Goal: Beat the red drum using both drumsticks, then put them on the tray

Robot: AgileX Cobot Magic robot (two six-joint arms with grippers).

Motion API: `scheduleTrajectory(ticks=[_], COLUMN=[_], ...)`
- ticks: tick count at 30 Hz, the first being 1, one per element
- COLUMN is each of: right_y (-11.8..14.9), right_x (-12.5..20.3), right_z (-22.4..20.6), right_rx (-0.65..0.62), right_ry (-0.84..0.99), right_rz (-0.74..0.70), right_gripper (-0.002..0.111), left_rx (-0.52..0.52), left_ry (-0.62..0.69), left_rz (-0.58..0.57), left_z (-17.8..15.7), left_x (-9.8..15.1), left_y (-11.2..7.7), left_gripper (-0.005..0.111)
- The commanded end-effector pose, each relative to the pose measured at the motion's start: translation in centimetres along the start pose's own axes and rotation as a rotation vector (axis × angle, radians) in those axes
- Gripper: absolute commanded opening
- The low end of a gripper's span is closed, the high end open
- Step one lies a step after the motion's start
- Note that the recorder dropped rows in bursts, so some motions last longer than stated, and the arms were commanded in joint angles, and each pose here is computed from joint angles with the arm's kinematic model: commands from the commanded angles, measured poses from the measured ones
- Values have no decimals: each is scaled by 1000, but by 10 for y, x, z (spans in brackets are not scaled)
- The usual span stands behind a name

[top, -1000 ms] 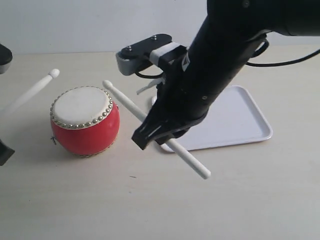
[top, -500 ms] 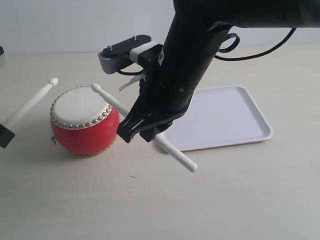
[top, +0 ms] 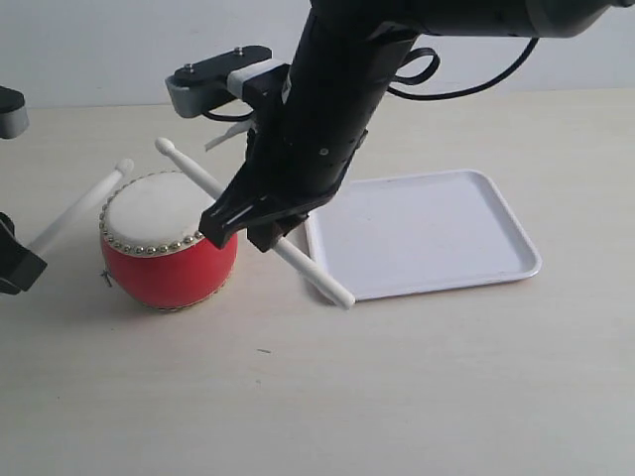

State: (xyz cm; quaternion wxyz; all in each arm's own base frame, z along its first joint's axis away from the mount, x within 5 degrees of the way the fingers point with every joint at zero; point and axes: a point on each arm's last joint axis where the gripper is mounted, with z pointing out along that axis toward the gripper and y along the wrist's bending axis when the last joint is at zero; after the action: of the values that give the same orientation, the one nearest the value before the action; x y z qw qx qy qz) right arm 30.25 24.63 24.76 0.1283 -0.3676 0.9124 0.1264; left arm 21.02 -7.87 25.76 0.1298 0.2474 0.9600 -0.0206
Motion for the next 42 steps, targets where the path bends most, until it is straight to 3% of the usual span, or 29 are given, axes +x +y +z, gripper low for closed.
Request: scheduleTrajectory(ticks=[1, 8, 20, 31, 35, 39, 42], right_y=[-3, -9, -8, -5, -9, -10, -8], right_x=[-8, -17, -16, -29, -19, -16, -15], right_z=[3, 26, 27, 8, 37, 47, 36], right_rx=[14, 13, 8, -9, -27, -36, -37], right_ry=[-16, 15, 35, 32, 187, 228, 228], right_rz=[6, 25, 23, 13, 23, 16, -4], right_gripper=[0, 0, 0, 0, 0, 0, 0], left_rx=[13, 17, 14, 53, 38, 21, 37], left_ry=[8, 8, -9, 281, 166, 18, 37], left_rz=[-21, -23, -43, -51, -53, -51, -61], left_z=[-1, -1, 1, 59, 34, -2, 3], left_x=[0, 0, -3, -5, -17, -20, -17], left_y=[0, -1, 0, 1, 2, 2, 0], left_gripper=[0, 0, 0, 0, 0, 0, 0])
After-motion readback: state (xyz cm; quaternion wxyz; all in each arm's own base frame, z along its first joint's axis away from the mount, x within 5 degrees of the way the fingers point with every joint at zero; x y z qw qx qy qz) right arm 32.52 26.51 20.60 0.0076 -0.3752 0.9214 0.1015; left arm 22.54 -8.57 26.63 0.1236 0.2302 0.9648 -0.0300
